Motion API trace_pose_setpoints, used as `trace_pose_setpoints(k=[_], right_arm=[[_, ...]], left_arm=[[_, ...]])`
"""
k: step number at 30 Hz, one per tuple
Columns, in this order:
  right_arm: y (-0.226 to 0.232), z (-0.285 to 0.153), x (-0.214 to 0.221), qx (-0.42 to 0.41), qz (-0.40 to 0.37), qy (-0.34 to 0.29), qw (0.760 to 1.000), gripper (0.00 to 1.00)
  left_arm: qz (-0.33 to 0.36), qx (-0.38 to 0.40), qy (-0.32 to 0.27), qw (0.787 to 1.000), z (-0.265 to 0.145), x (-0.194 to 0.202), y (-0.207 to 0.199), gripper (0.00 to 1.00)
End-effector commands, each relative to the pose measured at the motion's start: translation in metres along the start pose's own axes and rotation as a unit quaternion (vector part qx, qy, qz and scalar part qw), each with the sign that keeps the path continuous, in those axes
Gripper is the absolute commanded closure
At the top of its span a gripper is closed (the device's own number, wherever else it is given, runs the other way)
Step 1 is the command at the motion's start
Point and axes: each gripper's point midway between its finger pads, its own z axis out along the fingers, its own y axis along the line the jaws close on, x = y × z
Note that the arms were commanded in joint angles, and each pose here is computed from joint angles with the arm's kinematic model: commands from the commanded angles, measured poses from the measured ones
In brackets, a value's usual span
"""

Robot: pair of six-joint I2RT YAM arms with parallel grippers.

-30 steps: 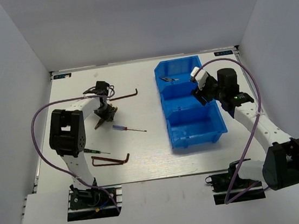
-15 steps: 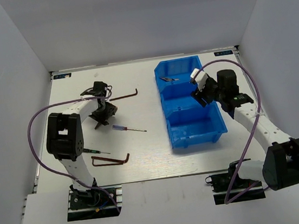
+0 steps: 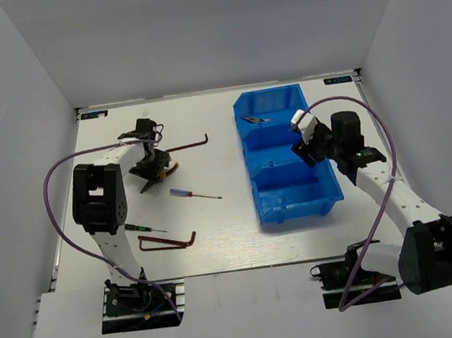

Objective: Sort the tools into containers

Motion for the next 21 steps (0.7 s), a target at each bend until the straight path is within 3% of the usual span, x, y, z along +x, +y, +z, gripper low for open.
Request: trace_pose_setpoints(k=[1, 7, 16, 18, 21], right_arm=[[-0.006, -0.005, -0.009, 0.007, -0.008, -0.017, 1.0, 0.32], [-0.014, -0.006, -0.012, 0.016, -0.004, -0.023, 1.0, 0.32], [-0.017, -0.007, -0.018, 0.016, 0.015, -0.031, 0.999, 0.32], [-0.014, -0.007, -0.016, 0.011, 0.019, -0.028, 0.999, 0.32], [-0.006, -0.009, -0.013, -0.001, 0.027, -0.027, 0.999, 0.32]], left_arm=[[-0.005, -0.032, -0.003, 0.999, 0.0, -0.003, 0.008, 0.35], [0.029, -0.102, 0.002, 0.994, 0.007, 0.0, 0.037, 0.39], [0.064, -0.142, -0.01, 0.988, 0.01, -0.001, 0.066, 0.96], [0.089, -0.134, -0.009, 0.987, 0.01, 0.001, 0.063, 1.0], [0.145, -0.056, -0.028, 0.987, -0.005, -0.007, 0.023, 1.0]])
